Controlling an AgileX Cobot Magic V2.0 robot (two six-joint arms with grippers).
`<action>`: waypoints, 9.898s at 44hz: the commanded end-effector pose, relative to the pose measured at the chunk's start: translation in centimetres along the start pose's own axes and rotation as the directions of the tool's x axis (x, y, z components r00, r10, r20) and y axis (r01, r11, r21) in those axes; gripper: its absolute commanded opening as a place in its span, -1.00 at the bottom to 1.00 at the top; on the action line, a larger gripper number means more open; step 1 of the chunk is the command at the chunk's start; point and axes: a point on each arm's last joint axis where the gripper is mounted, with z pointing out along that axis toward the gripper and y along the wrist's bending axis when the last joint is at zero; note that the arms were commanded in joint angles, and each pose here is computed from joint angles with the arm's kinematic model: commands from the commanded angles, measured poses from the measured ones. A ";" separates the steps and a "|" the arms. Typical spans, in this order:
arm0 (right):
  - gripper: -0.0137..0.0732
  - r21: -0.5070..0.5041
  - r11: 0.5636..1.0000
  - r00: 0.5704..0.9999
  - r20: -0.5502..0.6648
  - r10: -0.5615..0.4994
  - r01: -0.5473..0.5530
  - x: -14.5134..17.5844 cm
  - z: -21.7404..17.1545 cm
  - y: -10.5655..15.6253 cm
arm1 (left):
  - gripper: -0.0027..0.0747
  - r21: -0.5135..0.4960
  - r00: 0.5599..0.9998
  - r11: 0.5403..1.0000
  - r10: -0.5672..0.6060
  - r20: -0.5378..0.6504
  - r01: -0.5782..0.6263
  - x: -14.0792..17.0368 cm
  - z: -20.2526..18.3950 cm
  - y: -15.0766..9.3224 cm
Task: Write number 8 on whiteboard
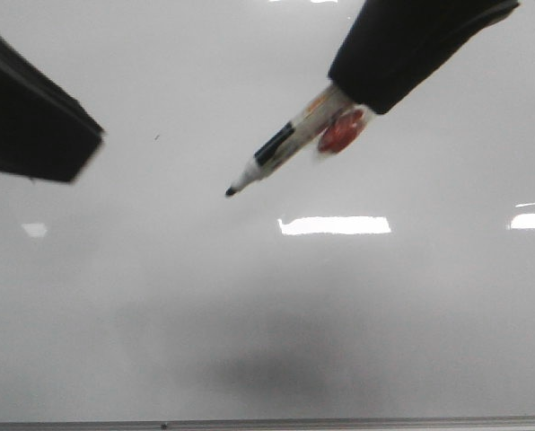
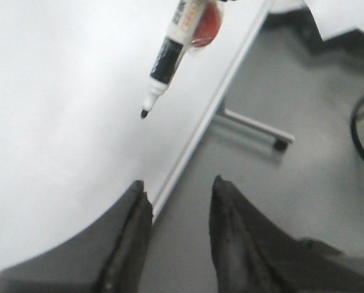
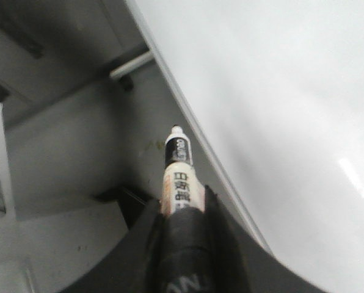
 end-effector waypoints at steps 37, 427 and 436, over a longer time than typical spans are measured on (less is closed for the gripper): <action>-0.84 -0.084 0.958 0.830 0.482 0.281 -0.275 -3.8 3.1 -7.0 | -0.99 -0.179 0.878 0.964 -0.090 0.469 0.194 3.4 -7.5 -0.6; -0.84 0.454 0.788 0.747 0.665 0.010 -0.415 14.6 -8.4 4.6 | -0.99 -0.743 0.848 0.423 -0.142 0.510 0.518 3.3 -12.0 7.0; -0.84 0.455 0.788 0.747 0.665 0.010 -0.415 14.6 -8.4 4.6 | -0.99 -0.729 0.832 0.434 -0.096 0.546 0.529 4.0 -11.7 6.4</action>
